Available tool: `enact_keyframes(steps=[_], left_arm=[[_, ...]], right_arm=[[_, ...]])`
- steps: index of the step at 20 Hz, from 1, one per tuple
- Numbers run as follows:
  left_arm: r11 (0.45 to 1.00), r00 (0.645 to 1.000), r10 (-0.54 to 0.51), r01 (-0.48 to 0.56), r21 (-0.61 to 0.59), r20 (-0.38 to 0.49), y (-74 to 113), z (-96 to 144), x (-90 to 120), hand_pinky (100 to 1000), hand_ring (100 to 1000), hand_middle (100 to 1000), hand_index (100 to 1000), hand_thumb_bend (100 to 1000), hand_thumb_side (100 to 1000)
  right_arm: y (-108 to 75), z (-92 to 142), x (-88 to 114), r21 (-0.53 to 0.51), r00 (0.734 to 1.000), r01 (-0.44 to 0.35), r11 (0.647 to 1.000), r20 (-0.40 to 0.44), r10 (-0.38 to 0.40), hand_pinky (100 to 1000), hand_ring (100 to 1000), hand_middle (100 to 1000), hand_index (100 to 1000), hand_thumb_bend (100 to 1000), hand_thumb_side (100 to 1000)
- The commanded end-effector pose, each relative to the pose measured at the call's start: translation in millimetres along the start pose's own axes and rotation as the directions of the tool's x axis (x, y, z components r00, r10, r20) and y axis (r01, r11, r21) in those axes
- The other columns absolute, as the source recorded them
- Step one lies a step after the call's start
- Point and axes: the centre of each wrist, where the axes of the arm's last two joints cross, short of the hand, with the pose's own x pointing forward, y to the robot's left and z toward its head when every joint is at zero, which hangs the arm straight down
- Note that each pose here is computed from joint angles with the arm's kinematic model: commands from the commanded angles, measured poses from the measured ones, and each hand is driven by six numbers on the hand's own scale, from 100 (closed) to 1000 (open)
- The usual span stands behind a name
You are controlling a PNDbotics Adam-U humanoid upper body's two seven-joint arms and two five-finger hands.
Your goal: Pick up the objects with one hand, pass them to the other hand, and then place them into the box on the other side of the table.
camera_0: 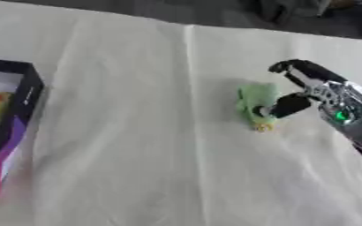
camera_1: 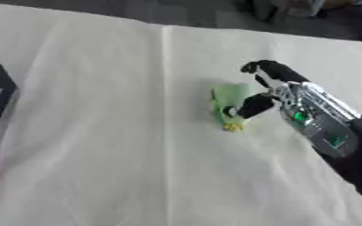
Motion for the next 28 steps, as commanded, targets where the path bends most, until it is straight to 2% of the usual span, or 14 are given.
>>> enact_keyframes(steps=[1,3,5,8,9,10,11,16,19,21,24,28], left_arm=[[1.000,0.999,-0.009,0.009,0.008,0.033,4.7,-3,8,810,815,648,700,522,373],[1.000,0.999,-0.007,0.007,0.008,0.035,4.4,-3,9,810,814,646,698,521,372],[1.000,0.999,-0.006,0.006,0.008,0.040,4.2,-4,9,810,814,645,696,520,373],[1.000,0.999,-0.007,0.007,0.007,0.040,4.3,-4,9,810,813,642,691,519,373],[1.000,0.999,-0.007,0.007,0.008,0.040,4.3,-4,9,810,813,642,689,518,373],[1.000,0.999,-0.006,0.006,0.008,0.039,4.3,-4,9,810,813,642,689,518,373],[1.000,0.999,-0.006,0.005,0.007,0.039,4.1,-4,9,809,813,642,688,518,374],[1.000,0.999,-0.013,0.013,0.005,0.032,5.1,-2,8,809,810,635,682,517,375],[1.000,1.000,-0.018,0.018,-0.001,0.025,5.4,0,6,809,811,637,683,513,378],[1.000,1.000,-0.023,0.023,-0.002,0.012,5.9,2,4,809,811,637,684,512,380],[0.999,0.999,-0.032,0.032,-0.006,-0.019,6.3,6,1,810,816,642,687,512,385],[0.998,0.996,-0.050,0.048,-0.032,-0.068,5.3,10,-3,811,825,657,697,518,394]], right_arm=[[-3.5,-3,-4,0.016,0.999,-0.039,0.999,-0.026,0.040,910,879,796,882,515,309],[-1.0,-4,-4,0.029,0.999,-0.042,0.999,-0.026,0.042,904,854,747,855,488,303],[1.1,-5,-4,0.030,0.999,-0.038,0.999,-0.028,0.038,893,818,655,799,458,267],[3.7,-6,-3,0.023,1.000,-0.015,1.000,-0.025,0.016,866,728,512,684,405,140],[3.8,-6,-2,0.014,1.000,-0.002,1.000,-0.023,0.002,848,680,469,637,359,100],[3.5,-5,-2,0.001,1.000,0.014,1.000,-0.023,-0.014,846,670,461,626,343,100],[2.9,-4,0,-0.015,0.999,0.030,0.999,-0.018,-0.030,832,639,451,583,290,100],[-8.6,11,12,-0.104,0.988,0.150,0.983,0.050,-0.145,785,565,408,517,173,100],[-20.1,30,23,-0.157,0.975,0.207,0.966,0.110,-0.191,778,553,402,511,160,100],[-28.5,40,28,-0.195,0.965,0.234,0.953,0.162,-0.204,769,544,404,510,143,100],[-40.5,43,30,-0.256,0.941,0.288,0.923,0.257,-0.222,762,537,406,514,115,100],[-49.6,44,31,-0.337,0.912,0.323,0.884,0.360,-0.196,760,536,410,517,116,100]])
